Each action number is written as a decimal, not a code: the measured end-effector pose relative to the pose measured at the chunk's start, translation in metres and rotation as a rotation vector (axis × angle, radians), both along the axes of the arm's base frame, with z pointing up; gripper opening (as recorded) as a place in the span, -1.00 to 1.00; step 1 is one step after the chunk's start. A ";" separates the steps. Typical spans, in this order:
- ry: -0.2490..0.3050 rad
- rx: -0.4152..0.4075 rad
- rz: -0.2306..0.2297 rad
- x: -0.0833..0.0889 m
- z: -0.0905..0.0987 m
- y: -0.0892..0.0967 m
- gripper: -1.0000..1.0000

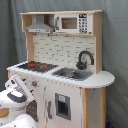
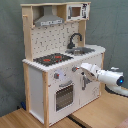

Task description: Play with the kitchen

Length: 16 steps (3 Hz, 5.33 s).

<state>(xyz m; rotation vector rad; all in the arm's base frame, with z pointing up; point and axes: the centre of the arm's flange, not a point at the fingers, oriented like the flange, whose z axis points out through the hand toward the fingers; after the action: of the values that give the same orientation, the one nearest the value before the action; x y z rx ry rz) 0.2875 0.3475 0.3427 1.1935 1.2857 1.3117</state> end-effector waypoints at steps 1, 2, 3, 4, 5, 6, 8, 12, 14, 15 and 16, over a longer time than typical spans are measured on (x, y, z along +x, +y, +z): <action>0.019 0.080 -0.062 0.018 -0.010 -0.015 1.00; 0.024 0.102 -0.079 0.041 -0.013 -0.009 1.00; 0.037 0.116 -0.065 0.059 -0.020 0.008 1.00; 0.030 0.145 -0.076 0.060 -0.017 0.003 1.00; 0.030 0.145 -0.076 0.060 -0.017 0.003 -1.00; 0.013 0.053 -0.077 0.059 -0.009 0.007 -1.00; 0.006 -0.159 -0.077 0.059 -0.009 0.007 -1.00; -0.016 -0.600 -0.082 0.059 -0.009 0.008 -1.00; -0.017 -0.812 -0.092 0.059 -0.008 0.009 -1.00; -0.013 -0.910 -0.100 0.059 -0.008 0.011 -1.00; 0.024 -0.954 -0.134 0.059 -0.006 0.016 -1.00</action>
<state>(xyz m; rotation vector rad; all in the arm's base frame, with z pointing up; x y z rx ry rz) 0.3469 0.3632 0.3372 0.5867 1.5429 0.4468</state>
